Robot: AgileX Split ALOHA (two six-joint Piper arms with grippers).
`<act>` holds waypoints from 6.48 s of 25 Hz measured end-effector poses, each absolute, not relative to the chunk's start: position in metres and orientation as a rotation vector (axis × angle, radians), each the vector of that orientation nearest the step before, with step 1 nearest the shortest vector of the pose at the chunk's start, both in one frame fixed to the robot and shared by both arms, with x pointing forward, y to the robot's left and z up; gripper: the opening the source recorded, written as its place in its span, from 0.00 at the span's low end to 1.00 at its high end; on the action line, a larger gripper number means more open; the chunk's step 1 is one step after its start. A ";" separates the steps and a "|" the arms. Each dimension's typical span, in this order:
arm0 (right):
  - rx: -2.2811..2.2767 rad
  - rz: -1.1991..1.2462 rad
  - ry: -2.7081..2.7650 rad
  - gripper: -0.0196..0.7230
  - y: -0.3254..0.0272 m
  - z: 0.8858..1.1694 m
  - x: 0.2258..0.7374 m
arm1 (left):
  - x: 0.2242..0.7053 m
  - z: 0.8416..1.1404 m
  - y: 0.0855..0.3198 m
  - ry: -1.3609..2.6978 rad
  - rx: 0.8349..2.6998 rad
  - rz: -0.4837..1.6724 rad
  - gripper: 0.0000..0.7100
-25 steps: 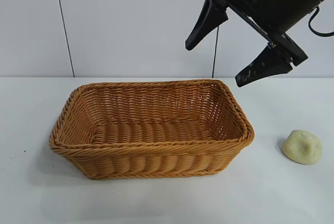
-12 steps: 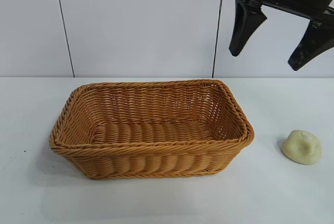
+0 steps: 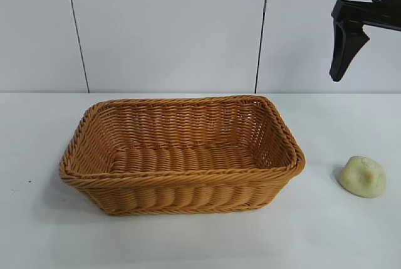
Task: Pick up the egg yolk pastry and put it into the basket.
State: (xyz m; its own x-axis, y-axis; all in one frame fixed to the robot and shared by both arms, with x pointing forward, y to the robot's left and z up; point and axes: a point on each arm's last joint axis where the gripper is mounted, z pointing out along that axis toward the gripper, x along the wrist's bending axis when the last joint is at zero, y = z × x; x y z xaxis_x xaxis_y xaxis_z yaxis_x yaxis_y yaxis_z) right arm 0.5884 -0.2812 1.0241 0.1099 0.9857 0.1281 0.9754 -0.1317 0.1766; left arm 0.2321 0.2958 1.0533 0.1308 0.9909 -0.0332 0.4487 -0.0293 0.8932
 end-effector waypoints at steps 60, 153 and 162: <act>2.319 0.257 2.015 0.28 -0.288 0.992 0.611 | 0.232 1.053 0.296 1.432 1.603 0.848 0.98; 2.038 0.280 2.021 0.96 -0.241 1.050 0.687 | 0.232 1.053 0.296 1.432 1.603 0.851 0.98; 2.159 0.249 1.874 0.96 -0.301 1.049 0.691 | 0.232 1.053 0.296 1.432 1.603 0.851 0.98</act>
